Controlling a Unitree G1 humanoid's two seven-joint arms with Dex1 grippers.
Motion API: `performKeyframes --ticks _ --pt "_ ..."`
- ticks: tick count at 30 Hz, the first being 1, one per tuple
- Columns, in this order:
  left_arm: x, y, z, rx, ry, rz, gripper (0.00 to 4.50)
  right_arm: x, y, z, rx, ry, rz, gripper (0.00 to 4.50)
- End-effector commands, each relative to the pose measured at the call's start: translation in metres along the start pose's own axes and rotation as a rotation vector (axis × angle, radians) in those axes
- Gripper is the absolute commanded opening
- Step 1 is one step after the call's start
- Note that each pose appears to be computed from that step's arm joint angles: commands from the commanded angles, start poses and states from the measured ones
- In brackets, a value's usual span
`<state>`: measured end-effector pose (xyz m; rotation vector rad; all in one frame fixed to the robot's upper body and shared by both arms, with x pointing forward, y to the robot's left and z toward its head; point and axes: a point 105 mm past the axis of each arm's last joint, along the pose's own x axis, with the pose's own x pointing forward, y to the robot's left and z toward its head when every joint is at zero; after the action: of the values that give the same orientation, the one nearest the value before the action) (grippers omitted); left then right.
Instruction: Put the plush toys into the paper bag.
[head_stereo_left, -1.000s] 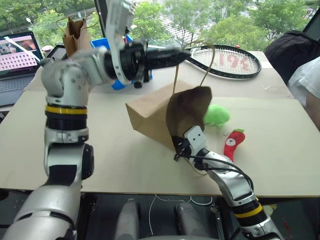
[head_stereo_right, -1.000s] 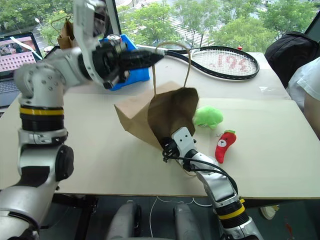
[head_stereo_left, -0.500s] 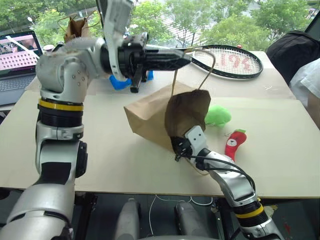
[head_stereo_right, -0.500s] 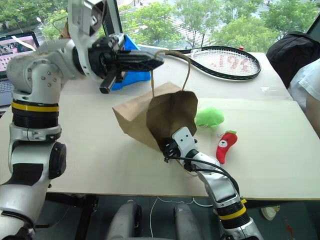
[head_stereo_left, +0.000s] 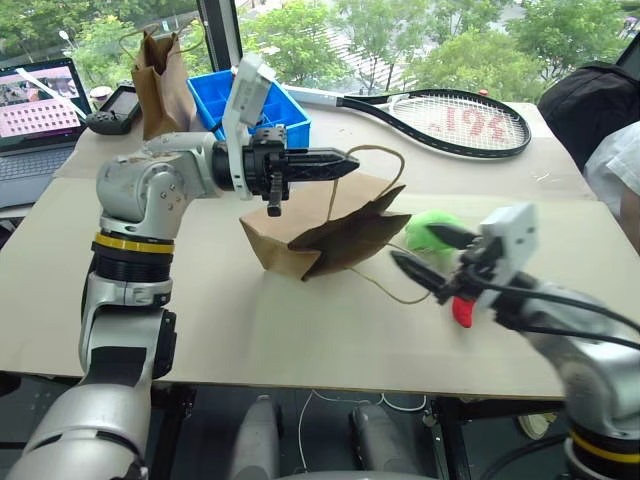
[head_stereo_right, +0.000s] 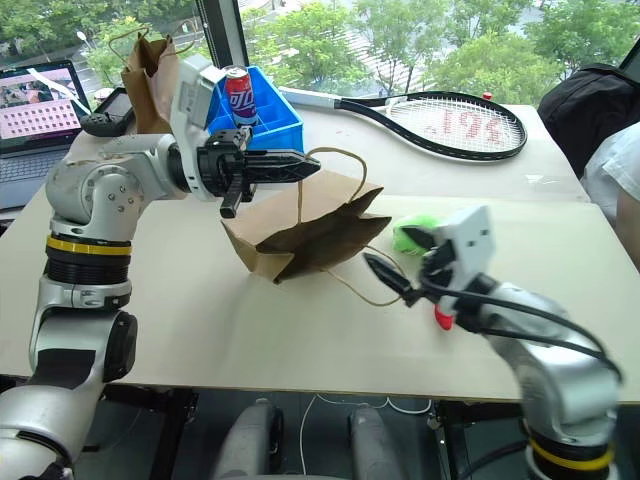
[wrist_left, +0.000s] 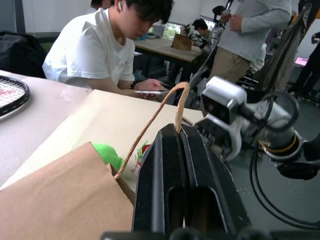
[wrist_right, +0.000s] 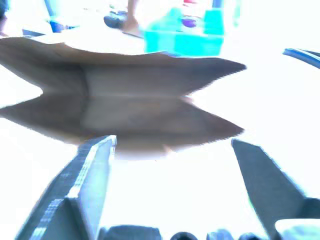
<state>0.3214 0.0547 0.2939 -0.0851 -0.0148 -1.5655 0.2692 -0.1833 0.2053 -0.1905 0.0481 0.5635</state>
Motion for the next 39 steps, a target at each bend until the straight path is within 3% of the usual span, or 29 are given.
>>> performKeyframes --ticks 1,6,10,13,16,20,24,28,31,39 --pt "0.003 -0.013 0.015 0.031 -0.053 -0.029 0.0 -0.029 -0.041 -0.017 0.112 0.085 -0.252 4.47" --pt "0.006 -0.016 0.017 0.014 -0.072 -0.035 0.0 -0.024 -0.028 -0.073 0.324 0.2 -0.291 4.47" --pt "0.008 -0.019 0.021 0.003 -0.085 -0.046 0.0 -0.021 -0.019 -0.109 0.377 0.297 -0.343 4.47" --pt "0.01 -0.023 0.015 -0.014 -0.069 -0.058 0.0 -0.022 -0.014 -0.128 0.353 0.359 -0.37 3.71" --pt "0.012 -0.023 0.011 -0.038 -0.074 -0.053 0.0 -0.027 -0.02 -0.12 0.286 0.34 -0.376 2.72" --pt "0.015 -0.024 0.013 -0.055 -0.096 -0.061 0.0 -0.049 -0.048 -0.092 0.056 0.336 -0.396 1.26" --pt "0.018 -0.025 0.015 -0.073 -0.117 -0.071 0.0 -0.059 -0.058 -0.042 -0.149 0.278 -0.291 0.03" --pt "0.019 -0.025 0.014 -0.077 -0.122 -0.073 0.0 -0.055 -0.048 -0.002 -0.339 0.278 -0.131 0.03" --pt "0.021 -0.023 0.015 -0.075 -0.124 -0.071 0.0 -0.043 -0.04 0.009 -0.596 0.367 0.002 0.03" --pt "0.023 -0.023 0.018 -0.062 -0.125 -0.076 0.0 -0.013 -0.035 0.048 -0.982 0.36 0.155 0.03"
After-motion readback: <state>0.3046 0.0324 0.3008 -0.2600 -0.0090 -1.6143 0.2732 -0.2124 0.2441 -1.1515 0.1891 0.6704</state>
